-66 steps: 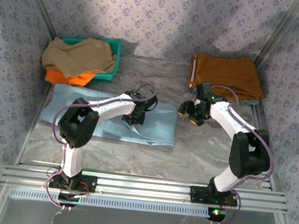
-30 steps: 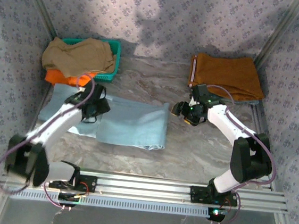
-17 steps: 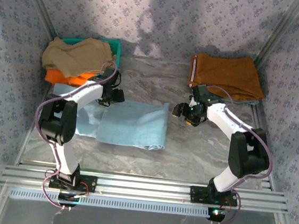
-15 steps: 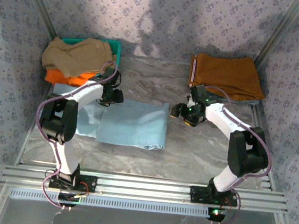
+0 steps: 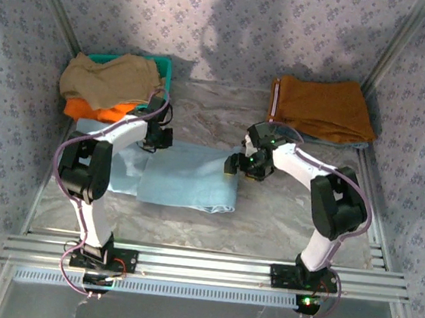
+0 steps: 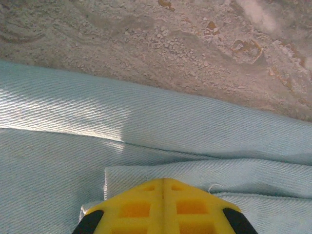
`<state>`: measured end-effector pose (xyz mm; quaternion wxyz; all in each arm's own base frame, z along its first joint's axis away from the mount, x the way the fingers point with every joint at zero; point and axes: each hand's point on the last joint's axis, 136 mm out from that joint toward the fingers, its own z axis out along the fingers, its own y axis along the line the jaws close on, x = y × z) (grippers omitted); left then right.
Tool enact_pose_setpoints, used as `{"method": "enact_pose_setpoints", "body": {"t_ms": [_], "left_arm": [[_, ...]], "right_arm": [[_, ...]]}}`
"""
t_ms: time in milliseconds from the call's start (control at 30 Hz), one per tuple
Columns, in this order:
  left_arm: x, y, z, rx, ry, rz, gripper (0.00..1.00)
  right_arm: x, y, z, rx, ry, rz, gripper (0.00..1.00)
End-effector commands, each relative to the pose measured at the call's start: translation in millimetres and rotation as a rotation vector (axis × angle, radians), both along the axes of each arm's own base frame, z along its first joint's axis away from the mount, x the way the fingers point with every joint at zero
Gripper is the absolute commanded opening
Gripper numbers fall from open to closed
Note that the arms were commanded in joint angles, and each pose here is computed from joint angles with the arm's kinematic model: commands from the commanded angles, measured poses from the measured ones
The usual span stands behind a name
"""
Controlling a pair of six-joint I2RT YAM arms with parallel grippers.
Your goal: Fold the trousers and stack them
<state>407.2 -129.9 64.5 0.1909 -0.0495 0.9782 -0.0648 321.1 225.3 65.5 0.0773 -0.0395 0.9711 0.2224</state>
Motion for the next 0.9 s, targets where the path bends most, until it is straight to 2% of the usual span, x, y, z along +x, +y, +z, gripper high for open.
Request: {"method": "enact_pose_setpoints", "body": {"t_ms": [0,233,400,433,633,800,867], "left_arm": [[-0.2,-2.2,16.8,-0.022,-0.039,-0.029,0.0],[1.5,-9.4,31.6,-0.05,-0.056,-0.049,0.02],[-3.9,-12.7,30.2,-0.037,-0.04,-0.048,0.55],[-7.8,-14.0,30.6,-0.027,-0.038,-0.049,0.57],[-29.9,-25.2,30.9,0.036,-0.043,-0.091,0.58],[-7.7,-10.8,10.8,0.137,-0.047,-0.061,0.56],[-0.2,-9.3,-0.1,0.146,-0.018,-0.053,0.52]], "right_arm": [[3.9,-22.8,-15.4,-0.128,0.023,0.024,0.75],[-22.9,-70.3,-50.1,-0.313,0.09,-0.038,0.7],[-24.5,-66.7,-54.3,-0.302,0.1,-0.046,0.73],[-23.4,-64.3,-52.6,-0.303,0.095,-0.042,0.73],[-14.0,-49.7,-23.0,-0.276,0.023,-0.022,0.74],[-10.7,-40.0,-15.4,-0.264,0.006,-0.003,0.74],[-7.7,-36.7,-10.4,-0.26,-0.008,-0.002,0.74]]}}
